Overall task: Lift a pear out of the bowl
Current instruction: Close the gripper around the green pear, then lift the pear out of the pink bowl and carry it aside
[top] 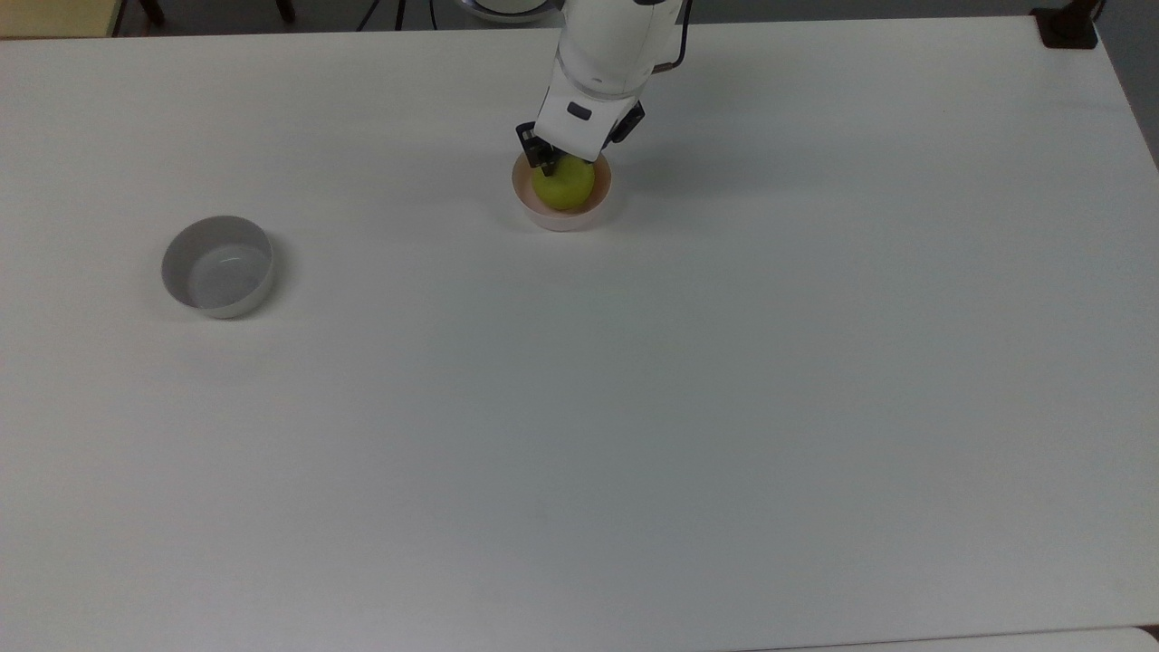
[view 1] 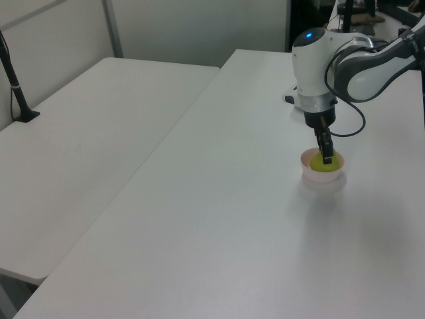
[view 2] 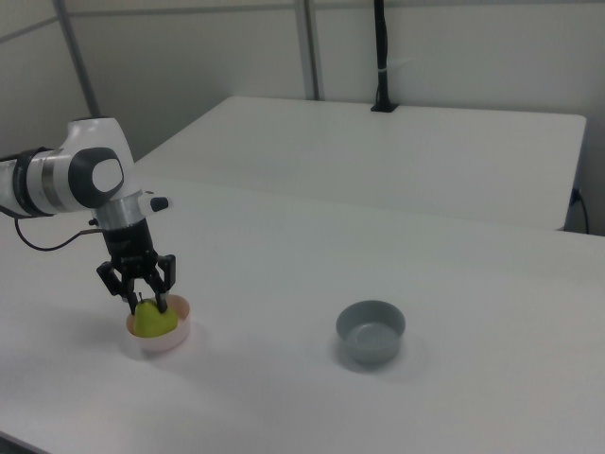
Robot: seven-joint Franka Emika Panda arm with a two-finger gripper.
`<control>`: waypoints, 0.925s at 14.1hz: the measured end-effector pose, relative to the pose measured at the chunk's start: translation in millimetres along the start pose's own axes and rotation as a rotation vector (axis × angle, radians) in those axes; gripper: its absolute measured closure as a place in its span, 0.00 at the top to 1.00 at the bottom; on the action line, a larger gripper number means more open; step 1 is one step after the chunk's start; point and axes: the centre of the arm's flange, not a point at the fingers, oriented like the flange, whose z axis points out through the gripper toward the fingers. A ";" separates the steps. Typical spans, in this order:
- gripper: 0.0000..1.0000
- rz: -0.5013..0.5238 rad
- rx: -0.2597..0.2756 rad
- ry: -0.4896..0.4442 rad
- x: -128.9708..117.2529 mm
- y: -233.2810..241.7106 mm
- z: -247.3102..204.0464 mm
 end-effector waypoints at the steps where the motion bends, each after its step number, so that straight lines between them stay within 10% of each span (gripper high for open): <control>1: 0.52 0.000 0.000 0.000 0.0 0.2 0.0; 13: 0.51 0.037 -0.007 0.008 6.7 19.0 -65.5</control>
